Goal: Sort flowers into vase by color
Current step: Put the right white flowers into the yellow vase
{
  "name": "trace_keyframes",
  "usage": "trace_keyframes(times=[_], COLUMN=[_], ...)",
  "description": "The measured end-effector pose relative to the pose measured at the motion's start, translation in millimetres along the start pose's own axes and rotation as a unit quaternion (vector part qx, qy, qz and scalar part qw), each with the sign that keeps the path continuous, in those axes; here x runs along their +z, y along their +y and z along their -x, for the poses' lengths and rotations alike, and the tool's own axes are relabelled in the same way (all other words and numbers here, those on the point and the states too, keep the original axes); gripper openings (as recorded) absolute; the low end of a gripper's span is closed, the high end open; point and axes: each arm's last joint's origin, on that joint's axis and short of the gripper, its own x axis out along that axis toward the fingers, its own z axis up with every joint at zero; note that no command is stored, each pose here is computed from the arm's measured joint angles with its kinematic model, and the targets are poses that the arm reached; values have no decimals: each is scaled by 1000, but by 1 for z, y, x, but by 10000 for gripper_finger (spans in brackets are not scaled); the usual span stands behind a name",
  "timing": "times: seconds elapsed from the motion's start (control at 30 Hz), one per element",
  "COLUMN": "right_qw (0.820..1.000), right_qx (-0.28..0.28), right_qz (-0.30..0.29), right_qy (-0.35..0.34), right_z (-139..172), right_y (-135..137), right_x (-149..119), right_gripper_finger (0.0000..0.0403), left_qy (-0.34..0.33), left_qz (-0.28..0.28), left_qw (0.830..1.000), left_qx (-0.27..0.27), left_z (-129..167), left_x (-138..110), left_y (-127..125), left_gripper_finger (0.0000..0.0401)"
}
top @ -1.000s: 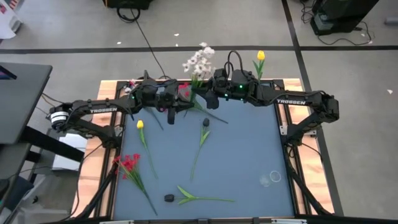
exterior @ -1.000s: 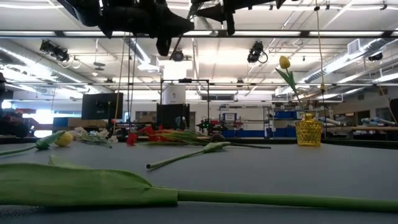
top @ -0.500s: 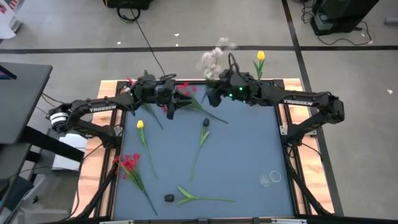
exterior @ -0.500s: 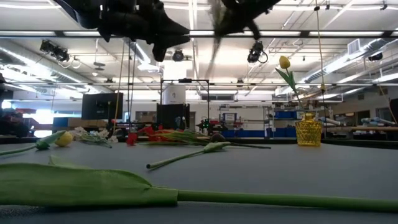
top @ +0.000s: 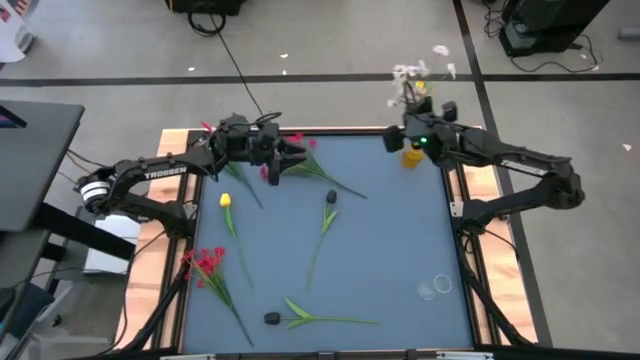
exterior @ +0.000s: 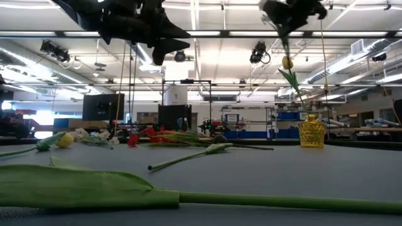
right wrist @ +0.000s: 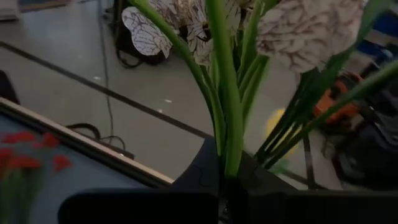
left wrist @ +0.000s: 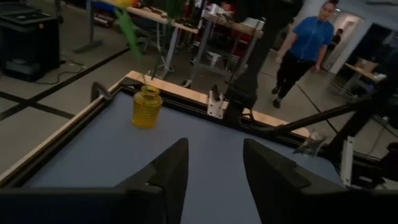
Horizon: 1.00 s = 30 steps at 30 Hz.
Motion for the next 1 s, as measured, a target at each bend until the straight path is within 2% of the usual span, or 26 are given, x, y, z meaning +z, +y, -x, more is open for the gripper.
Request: trace_keyframes(times=[0.17, 0.37, 0.6, 0.87, 1.0], right_qw=[999, 996, 997, 997, 996], right_qx=[-24, -29, -34, -30, -18], right_qz=[-45, -84, -68, -64, -67], right_qy=[8, -24, -10, 15, 62], right_z=[0, -9, -27, -38, -57], right_y=[-28, -42, -42, -46, -45], right_x=[-29, -51, -72, -76, -82], right_gripper_finger=[7, 7, 7, 7, 36], left_qy=[3, 1, 2, 4, -3], left_qz=[-4, -3, 15, 23, 22], left_qw=[1000, 1000, 1000, 1000, 999], left_qx=[-10, 2, -1, -3, 22], left_z=[-2, -5, -6, -9, -9], left_x=[-1, -2, -3, -5, -5], left_y=[-5, -10, -13, -20, -20], left_gripper_finger=[144, 143, 143, 144, 144])
